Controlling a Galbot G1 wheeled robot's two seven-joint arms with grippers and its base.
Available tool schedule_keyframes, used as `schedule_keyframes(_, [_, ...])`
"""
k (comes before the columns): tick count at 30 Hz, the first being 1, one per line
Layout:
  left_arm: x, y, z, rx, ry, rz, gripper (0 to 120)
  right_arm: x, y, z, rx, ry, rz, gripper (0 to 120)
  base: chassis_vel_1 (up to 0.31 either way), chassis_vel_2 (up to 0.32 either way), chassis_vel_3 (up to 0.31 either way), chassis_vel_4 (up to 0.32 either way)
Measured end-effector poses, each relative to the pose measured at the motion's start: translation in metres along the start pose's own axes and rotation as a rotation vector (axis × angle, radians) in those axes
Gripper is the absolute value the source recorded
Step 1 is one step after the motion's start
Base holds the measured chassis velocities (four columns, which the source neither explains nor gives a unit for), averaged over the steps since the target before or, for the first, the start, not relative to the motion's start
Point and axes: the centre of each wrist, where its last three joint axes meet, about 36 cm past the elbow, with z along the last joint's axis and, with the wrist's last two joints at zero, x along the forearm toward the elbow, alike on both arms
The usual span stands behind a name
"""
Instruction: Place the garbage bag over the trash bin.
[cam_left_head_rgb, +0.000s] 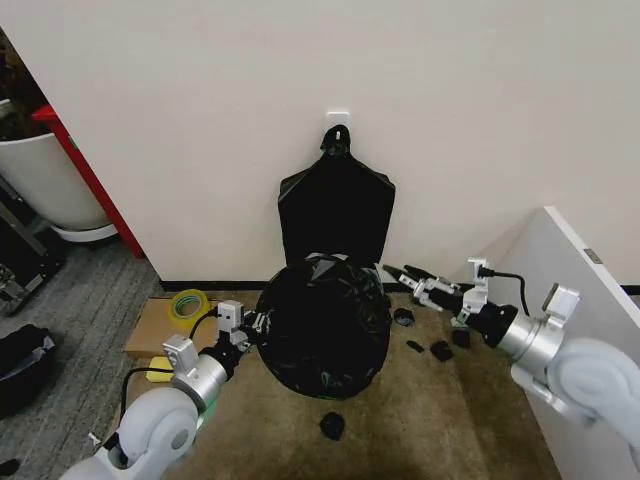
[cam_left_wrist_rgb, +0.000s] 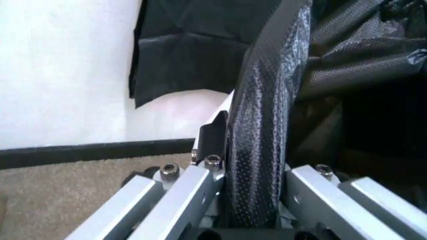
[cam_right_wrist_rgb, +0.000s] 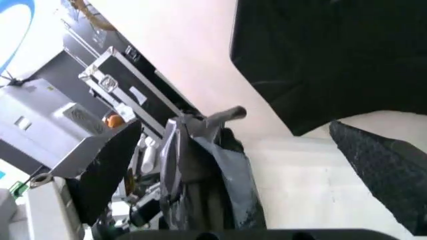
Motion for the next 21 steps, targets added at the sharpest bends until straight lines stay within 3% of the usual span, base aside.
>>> schedule_keyframes(8, [0.000, -0.003, 0.002, -0.002, -0.005, 0.007, 1, -0.004, 0.002, 0.006, 0.016, 0.032, -0.026, 95, 0.000, 0.000, 0.000, 0.000])
schedule_keyframes(13, [0.001, -0.009, 0.004, -0.010, -0.007, 0.017, 1, -0.009, 0.005, 0.009, 0.022, 0.040, -0.038, 74, 0.000, 0.000, 0.000, 0.000])
schedule_keyframes(17, [0.001, -0.011, 0.004, -0.008, -0.007, 0.019, 1, -0.011, 0.008, 0.011, 0.022, 0.040, -0.041, 66, 0.000, 0.000, 0.000, 0.000])
schedule_keyframes(18, [0.001, -0.011, 0.004, -0.008, -0.007, 0.021, 1, -0.012, 0.009, 0.011, 0.022, 0.038, -0.044, 56, 0.000, 0.000, 0.000, 0.000])
schedule_keyframes(21, [0.001, -0.012, 0.003, -0.008, -0.008, 0.022, 1, -0.012, 0.010, 0.011, 0.023, 0.036, -0.044, 51, 0.000, 0.000, 0.000, 0.000])
